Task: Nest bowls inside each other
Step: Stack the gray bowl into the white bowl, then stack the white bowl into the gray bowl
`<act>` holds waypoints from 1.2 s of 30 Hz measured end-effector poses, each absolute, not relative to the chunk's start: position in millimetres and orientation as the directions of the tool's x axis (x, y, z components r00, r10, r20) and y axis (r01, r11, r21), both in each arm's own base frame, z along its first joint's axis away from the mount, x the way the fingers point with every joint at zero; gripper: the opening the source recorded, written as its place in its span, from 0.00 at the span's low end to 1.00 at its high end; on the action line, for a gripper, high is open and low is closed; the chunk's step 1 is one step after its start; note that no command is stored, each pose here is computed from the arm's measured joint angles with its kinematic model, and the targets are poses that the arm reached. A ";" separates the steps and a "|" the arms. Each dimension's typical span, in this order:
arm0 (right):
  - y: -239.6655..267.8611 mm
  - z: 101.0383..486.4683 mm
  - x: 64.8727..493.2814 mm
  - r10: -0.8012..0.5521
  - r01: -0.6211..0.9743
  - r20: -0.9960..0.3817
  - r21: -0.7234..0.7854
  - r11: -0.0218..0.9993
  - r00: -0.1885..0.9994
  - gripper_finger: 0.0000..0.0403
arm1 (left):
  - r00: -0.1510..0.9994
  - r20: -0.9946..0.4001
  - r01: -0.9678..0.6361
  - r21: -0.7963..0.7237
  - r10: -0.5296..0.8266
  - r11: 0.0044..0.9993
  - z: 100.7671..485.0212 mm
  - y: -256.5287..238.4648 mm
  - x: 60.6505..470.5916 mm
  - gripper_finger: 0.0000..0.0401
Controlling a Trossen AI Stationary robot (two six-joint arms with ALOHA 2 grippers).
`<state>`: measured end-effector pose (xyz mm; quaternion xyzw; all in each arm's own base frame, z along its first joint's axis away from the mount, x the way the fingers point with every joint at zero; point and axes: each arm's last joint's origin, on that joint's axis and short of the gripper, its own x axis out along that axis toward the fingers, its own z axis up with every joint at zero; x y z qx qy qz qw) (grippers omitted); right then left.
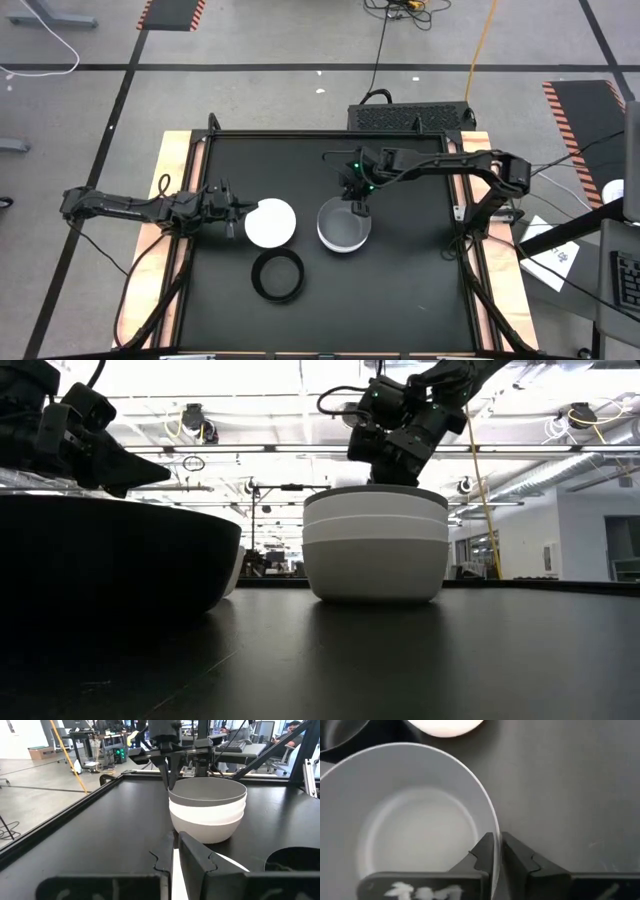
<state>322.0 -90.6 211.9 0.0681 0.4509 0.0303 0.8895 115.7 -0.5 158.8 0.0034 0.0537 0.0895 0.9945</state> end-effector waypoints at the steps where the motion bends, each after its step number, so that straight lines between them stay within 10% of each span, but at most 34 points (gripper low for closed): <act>1: -90.5 213.3 321.5 0.114 0.008 -0.796 0.148 0.989 0.595 0.08 | 0.978 -0.106 -0.178 0.016 0.178 0.984 158.8 -0.5 115.7 0.08; 15: -85.5 253.1 310.7 0.133 -0.053 -0.682 0.137 0.989 0.719 0.51 | 0.978 -0.109 -0.178 0.010 0.178 0.984 158.5 -0.5 115.7 0.08; 24: -71.0 282.2 298.2 0.168 -0.133 -0.606 0.103 0.986 0.778 0.05 | 0.978 -0.109 -0.177 0.007 0.177 0.984 158.5 -0.5 115.7 0.08; 36: -52.2 271.2 248.3 0.208 -0.164 -0.403 0.140 0.976 0.891 0.00 | 0.979 -0.109 -0.172 0.009 0.172 0.985 158.5 -0.7 115.7 0.08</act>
